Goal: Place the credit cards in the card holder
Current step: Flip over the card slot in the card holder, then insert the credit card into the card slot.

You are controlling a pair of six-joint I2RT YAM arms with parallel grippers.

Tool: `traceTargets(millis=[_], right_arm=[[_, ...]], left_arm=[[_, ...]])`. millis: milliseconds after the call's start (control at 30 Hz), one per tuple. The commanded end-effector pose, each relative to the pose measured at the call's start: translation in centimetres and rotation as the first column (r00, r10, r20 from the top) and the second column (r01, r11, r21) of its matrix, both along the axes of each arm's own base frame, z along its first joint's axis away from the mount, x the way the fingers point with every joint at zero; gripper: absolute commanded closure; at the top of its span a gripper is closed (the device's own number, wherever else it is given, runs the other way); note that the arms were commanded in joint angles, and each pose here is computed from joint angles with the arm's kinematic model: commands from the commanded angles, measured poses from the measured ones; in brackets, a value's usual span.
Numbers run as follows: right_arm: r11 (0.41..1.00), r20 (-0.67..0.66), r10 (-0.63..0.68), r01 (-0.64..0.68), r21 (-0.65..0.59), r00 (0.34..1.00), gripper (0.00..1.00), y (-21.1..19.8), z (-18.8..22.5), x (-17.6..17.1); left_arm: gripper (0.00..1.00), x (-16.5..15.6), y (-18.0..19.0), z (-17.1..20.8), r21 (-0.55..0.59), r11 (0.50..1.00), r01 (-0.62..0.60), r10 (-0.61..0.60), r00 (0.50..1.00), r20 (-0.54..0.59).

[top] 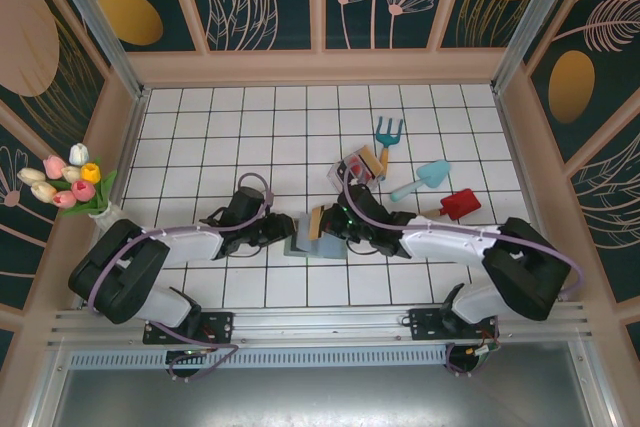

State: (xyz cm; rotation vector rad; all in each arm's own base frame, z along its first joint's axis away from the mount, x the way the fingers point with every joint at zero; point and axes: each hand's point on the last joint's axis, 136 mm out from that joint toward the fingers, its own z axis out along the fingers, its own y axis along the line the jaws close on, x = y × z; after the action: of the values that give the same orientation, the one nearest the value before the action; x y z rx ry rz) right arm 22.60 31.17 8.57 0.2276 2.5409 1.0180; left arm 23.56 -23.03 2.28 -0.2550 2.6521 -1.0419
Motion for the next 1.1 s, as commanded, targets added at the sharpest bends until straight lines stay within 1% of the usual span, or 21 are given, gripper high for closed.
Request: traceTargets(millis=[0, 67, 133, 200, 267, 367, 467, 567, 633, 800, 1067], right_arm=[[0.999, 0.027, 0.016, -0.017, 0.046, 1.0, 1.0, 1.3, 1.3, 0.8], [1.0, 0.019, 0.013, -0.014, 0.027, 1.0, 1.0, 1.1, 0.9, 0.7], [1.0, 0.014, 0.002, -0.002, 0.002, 1.0, 1.0, 0.5, 0.6, 0.6], [1.0, 0.025, -0.01, 0.011, -0.01, 1.0, 1.0, -0.2, 0.8, 0.6], [1.0, 0.028, -0.02, 0.02, -0.011, 0.999, 1.0, -1.0, 0.7, 0.4], [1.0, 0.029, -0.03, 0.03, -0.008, 0.999, 1.0, -1.9, 0.5, 0.2], [0.999, 0.028, -0.038, 0.038, -0.002, 0.999, 1.0, -2.6, 0.3, 0.2], [1.0, 0.021, -0.013, 0.013, -0.01, 1.0, 1.0, -2.7, -0.2, 0.1], [1.0, 0.022, -0.008, 0.009, -0.016, 1.0, 1.0, -2.7, -0.5, 0.2], [0.999, 0.021, 0.045, -0.046, 0.021, 0.999, 1.0, -1.8, -1.3, -0.1], [0.995, -0.028, 0.103, -0.103, -0.012, 0.994, 1.0, -1.0, -4.2, -0.7]], left_arm=[[0.59, -1.8, -0.3, 0.0, -0.035, 0.999, 0.001, -0.003, 0.998, -0.067], [0.58, -1.6, 0.9, -0.1, 0.02, 0.999, -0.044, 0.045, 0.998, -0.051], [0.52, -1.4, 2.0, -0.2, 0.071, 0.994, -0.082, 0.084, 0.996, -0.035], [0.5, -1.2, 2.7, -0.1, 0.104, 0.989, -0.101, 0.103, 0.995, -0.016], [0.46, -1.1, 2.9, 0.1, 0.111, 0.989, -0.098, 0.099, 0.995, -0.001], [0.44, -1.0, 2.0, 0.8, 0.074, 0.996, -0.058, 0.057, 0.998, 0.02], [0.44, -0.8, 1.0, 1.2, 0.047, 0.999, -0.016, 0.015, 1.0, 0.022], [0.44, -0.7, 0.5, 1.0, 0.044, 0.999, 0.008, -0.008, 1.0, 0.011], [0.44, -0.7, 0.1, 0.7, 0.048, 0.998, 0.031, -0.031, 1.0, -0.003], [0.46, -0.9, -0.3, -0.3, 0.067, 0.996, 0.054, -0.052, 0.998, -0.032], [0.54, -1.5, 0.0, -2.3, 0.123, 0.99, 0.067, -0.057, 0.995, -0.084]])
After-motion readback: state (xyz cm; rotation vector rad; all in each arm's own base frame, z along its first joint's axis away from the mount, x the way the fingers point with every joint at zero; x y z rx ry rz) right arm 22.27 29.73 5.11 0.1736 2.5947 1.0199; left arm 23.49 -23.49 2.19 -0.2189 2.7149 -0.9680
